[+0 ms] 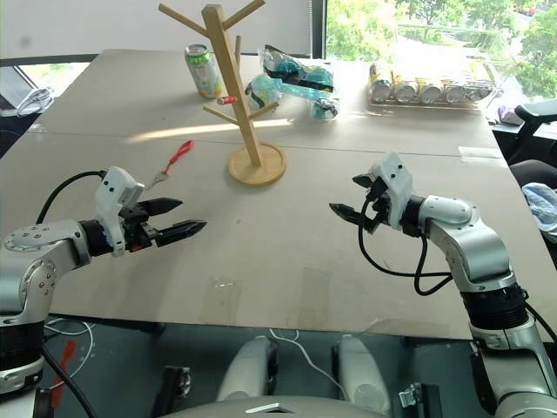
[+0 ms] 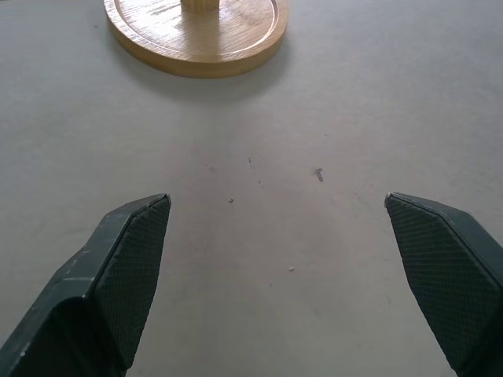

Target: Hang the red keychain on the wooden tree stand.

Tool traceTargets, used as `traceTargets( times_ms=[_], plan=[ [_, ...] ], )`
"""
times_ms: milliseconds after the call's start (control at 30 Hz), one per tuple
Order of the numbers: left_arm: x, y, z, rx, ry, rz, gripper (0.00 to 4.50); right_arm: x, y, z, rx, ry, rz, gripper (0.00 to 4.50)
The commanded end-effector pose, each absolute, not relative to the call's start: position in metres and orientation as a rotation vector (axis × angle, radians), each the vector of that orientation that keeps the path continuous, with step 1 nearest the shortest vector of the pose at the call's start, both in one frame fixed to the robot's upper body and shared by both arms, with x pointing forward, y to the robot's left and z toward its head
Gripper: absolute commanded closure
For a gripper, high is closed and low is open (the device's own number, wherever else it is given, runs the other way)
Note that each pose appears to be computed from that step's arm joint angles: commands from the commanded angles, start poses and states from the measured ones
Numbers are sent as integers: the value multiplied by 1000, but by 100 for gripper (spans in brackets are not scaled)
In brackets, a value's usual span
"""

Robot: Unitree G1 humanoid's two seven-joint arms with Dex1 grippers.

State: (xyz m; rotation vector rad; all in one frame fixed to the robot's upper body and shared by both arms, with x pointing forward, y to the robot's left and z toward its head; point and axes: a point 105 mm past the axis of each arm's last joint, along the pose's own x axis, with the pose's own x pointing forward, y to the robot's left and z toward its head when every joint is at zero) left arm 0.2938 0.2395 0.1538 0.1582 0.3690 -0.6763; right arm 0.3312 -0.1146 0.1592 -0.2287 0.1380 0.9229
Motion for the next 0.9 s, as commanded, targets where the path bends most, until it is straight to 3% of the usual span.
traceTargets(
  times_ms=[33,233,367,633,900],
  plan=[
    [300,245,171,195,303,-633,0,323,-107,171,-241,76,962,13],
    [357,320,193,67,139,-199,0,322,-80,179,-198,5,976,13],
    [385,345,190,61,120,-72,0,320,-57,190,-188,-45,1027,13],
    [422,328,169,-2,159,-113,0,306,-32,209,-197,-85,1163,13],
    [439,307,165,48,186,-104,0,303,-45,208,-194,-53,1107,13]
  ],
)
